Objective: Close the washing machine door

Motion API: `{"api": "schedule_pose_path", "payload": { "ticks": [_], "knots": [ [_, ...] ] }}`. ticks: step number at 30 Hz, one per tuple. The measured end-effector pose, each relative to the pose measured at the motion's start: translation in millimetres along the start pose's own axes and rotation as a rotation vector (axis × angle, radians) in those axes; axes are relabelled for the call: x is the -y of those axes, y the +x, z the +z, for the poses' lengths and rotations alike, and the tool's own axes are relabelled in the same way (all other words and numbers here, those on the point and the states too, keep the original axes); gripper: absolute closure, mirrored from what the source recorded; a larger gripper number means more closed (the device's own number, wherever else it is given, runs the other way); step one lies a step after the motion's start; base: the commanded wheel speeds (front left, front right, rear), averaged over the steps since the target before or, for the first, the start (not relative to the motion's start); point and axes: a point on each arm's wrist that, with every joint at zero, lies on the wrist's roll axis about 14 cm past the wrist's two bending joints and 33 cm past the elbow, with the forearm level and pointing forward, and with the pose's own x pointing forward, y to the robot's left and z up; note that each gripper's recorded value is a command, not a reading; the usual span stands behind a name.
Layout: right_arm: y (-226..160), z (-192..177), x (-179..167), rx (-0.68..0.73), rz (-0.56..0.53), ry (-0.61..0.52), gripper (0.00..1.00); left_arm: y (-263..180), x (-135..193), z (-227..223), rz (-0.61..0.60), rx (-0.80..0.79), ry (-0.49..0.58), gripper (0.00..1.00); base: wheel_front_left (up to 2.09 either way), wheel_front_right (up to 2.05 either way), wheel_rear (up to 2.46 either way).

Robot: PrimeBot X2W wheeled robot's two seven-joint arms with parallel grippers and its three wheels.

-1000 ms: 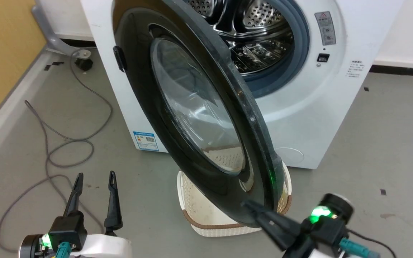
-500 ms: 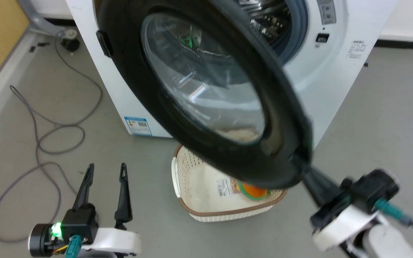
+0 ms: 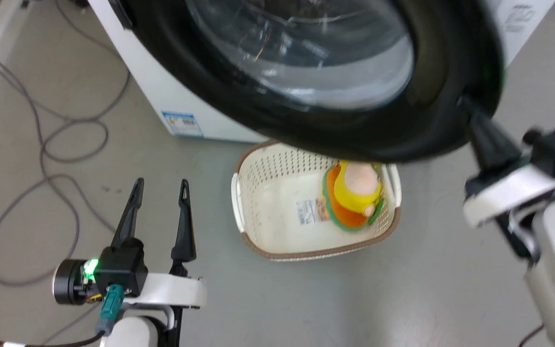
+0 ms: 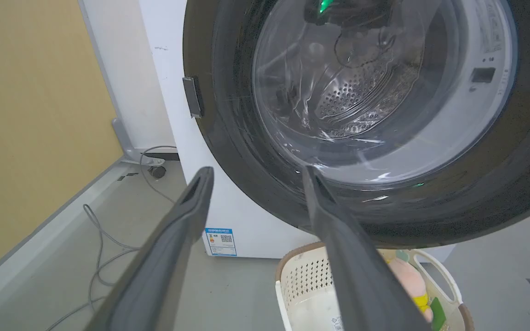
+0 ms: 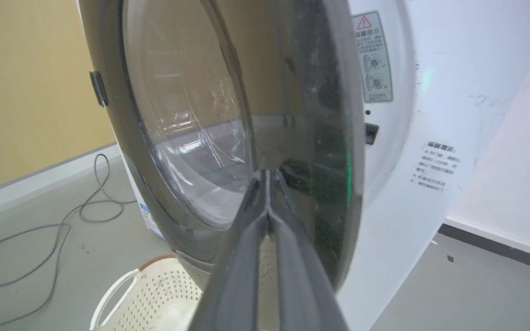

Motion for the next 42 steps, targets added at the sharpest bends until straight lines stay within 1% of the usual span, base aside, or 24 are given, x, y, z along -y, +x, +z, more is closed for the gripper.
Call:
{"api": "schedule_pose_path", "payload": {
  "ticks": [2, 5, 8, 14, 20, 24, 26, 29, 32, 38, 42],
  "knots": [
    [20, -2, 10, -0.001, -0.013, -0.012, 1.0, 5, -2, -7, 0.01, -0.014, 0.005, 0.0, 0.0, 0.0, 0.0],
    [37, -4, 23, -0.002, -0.035, -0.025, 1.0, 8, -5, -12, 0.019, -0.028, 0.007, 0.0, 0.0, 0.0, 0.0],
    [52, -3, 36, 0.0, -0.054, -0.055, 1.0, 9, -8, -16, 0.03, -0.037, 0.009, 0.0, 0.0, 0.0, 0.0],
    [74, -6, 56, -0.018, -0.104, -0.062, 1.0, 9, -13, -23, 0.051, -0.057, 0.01, 0.0, 0.0, 0.0, 0.0],
    [86, -12, 70, -0.042, -0.145, -0.063, 1.0, 13, -15, -24, 0.064, -0.057, 0.01, 0.0, 0.0, 0.0, 0.0],
    [88, -15, 70, -0.052, -0.154, -0.053, 1.0, 13, -16, -24, 0.069, -0.056, 0.012, 0.0, 0.0, 0.0, 0.0],
    [88, -11, 68, -0.044, -0.156, -0.049, 1.0, 13, -17, -21, 0.074, -0.049, 0.013, 0.0, 0.0, 0.0, 0.0],
    [84, 6, 69, 0.001, -0.167, -0.045, 1.0, 12, -17, -16, 0.077, -0.036, 0.011, 0.0, 0.0, 0.0, 0.0],
    [72, 35, 71, 0.089, -0.188, -0.046, 1.0, 8, -20, -9, 0.09, -0.023, 0.01, 0.0, 0.0, 0.0, 0.0],
    [31, 90, 61, 0.25, -0.217, -0.065, 1.0, -3, -21, 3, 0.095, 0.001, 0.001, 0.0, 0.0, 0.0, 0.0],
    [0, 119, 46, 0.331, -0.215, -0.081, 1.0, -12, -20, 11, 0.09, 0.017, 0.001, 0.0, 0.0, 0.0, 0.0]
  ]
}}
